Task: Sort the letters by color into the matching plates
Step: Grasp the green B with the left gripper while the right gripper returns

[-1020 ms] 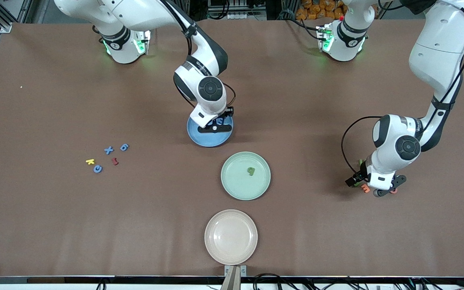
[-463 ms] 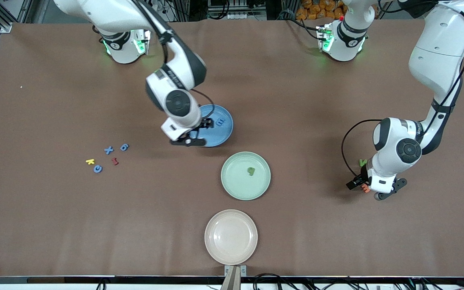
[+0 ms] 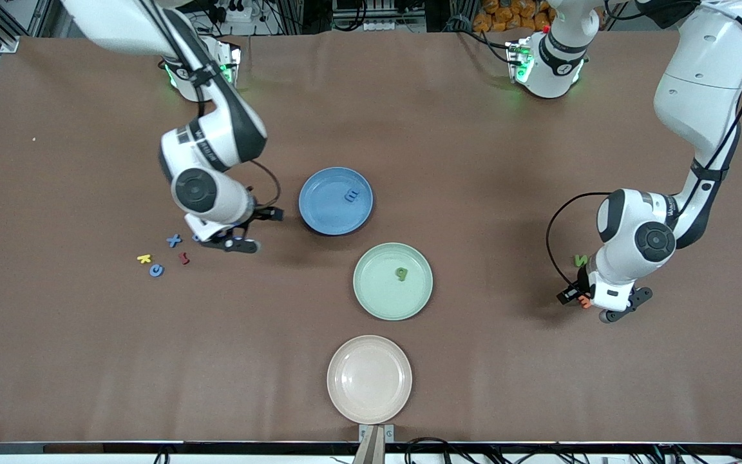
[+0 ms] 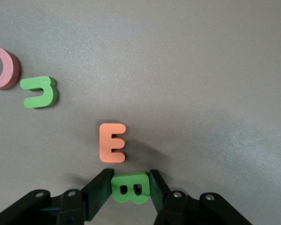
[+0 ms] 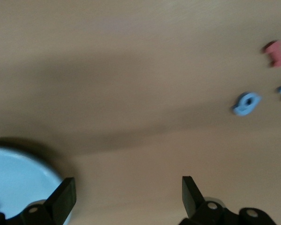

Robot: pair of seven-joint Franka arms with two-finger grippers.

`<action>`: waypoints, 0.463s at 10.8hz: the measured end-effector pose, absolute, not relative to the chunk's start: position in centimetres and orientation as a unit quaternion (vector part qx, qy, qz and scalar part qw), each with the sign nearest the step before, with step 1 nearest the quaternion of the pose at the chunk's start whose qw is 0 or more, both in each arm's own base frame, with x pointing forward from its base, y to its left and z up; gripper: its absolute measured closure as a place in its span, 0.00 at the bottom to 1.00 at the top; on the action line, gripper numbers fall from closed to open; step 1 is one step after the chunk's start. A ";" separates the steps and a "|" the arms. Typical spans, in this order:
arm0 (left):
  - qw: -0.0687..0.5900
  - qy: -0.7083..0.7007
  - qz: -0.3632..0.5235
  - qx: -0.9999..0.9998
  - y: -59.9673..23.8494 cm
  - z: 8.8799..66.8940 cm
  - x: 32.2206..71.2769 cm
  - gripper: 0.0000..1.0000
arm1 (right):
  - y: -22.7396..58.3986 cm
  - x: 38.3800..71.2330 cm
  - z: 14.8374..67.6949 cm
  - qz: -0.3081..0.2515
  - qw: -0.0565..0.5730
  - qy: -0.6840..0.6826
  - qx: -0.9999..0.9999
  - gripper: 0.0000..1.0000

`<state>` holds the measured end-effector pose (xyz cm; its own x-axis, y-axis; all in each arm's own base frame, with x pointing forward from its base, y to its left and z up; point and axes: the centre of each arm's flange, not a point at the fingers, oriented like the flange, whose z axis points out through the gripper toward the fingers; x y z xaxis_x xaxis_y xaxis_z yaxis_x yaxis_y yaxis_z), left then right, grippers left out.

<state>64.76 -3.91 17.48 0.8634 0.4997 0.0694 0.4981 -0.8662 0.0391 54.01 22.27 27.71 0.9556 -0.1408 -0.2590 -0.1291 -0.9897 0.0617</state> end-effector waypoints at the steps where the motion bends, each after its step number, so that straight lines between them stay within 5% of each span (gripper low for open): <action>1: 0.010 0.258 0.039 0.965 -3.9 17.5 64.8 0.59 | 19.1 55.1 27.5 -0.131 0.018 -0.046 0.990 0.00; 5: 0.019 0.248 0.052 0.967 -5.5 19.0 65.5 0.64 | 11.5 58.1 27.9 -0.080 0.041 0.066 0.994 0.13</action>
